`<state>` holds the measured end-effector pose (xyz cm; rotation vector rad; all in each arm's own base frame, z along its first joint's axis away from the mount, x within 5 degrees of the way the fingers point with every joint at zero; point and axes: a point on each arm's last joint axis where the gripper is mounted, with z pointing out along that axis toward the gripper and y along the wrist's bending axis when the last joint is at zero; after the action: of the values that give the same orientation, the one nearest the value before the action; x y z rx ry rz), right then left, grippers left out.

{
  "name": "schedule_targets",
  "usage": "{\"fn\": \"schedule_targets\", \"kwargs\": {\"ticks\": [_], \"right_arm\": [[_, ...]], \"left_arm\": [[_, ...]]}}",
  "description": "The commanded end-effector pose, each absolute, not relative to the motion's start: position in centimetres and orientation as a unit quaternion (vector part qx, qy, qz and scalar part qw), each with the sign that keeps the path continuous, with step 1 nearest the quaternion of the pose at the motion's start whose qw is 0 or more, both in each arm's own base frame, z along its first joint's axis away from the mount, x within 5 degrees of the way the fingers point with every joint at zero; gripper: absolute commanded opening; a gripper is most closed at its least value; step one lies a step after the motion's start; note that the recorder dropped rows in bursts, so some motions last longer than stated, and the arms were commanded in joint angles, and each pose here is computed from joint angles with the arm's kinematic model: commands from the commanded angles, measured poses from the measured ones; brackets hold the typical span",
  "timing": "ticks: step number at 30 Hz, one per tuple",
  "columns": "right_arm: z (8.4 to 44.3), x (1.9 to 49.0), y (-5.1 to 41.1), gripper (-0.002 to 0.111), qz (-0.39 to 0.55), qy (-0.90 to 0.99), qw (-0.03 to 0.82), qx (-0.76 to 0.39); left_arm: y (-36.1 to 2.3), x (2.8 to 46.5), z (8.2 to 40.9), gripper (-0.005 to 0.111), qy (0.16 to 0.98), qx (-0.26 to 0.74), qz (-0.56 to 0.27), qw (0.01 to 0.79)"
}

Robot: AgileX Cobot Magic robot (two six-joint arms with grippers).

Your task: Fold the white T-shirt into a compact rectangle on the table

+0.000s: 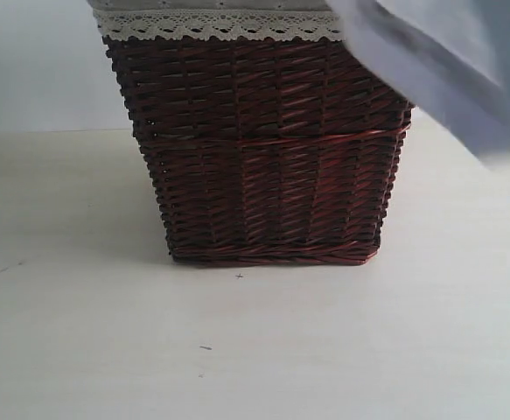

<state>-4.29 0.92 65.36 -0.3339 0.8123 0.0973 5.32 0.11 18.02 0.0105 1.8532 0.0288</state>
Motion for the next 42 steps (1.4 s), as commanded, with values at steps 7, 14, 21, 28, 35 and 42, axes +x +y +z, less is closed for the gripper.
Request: {"fn": "schedule_targets", "kwargs": {"ticks": [7,14,21,28,35,42], "right_arm": [[65.1,-6.6,0.9,0.000,0.053,0.447,0.870,-0.200],[62.1,3.1,3.3,0.000,0.102,0.616,0.747,-0.230],[56.7,10.9,6.6,0.000,0.213,0.639,0.690,-0.266],[56.7,9.9,8.1,0.000,0.327,0.563,0.697,-0.300],[55.0,12.2,10.0,0.000,0.426,0.584,0.598,-0.346],[50.9,12.9,12.7,0.000,0.469,0.575,0.539,-0.399]], "left_arm": [[0.1,5.3,18.1,0.000,0.795,0.008,0.011,0.606],[0.1,5.3,18.1,0.000,0.795,0.008,0.011,0.606],[0.1,5.3,18.1,0.000,0.795,0.008,0.011,0.606],[0.1,5.3,18.1,0.000,0.795,0.008,0.011,0.606],[0.1,5.3,18.1,0.000,0.795,0.008,0.011,0.606],[0.1,5.3,18.1,0.000,0.795,0.008,0.011,0.606]]}}
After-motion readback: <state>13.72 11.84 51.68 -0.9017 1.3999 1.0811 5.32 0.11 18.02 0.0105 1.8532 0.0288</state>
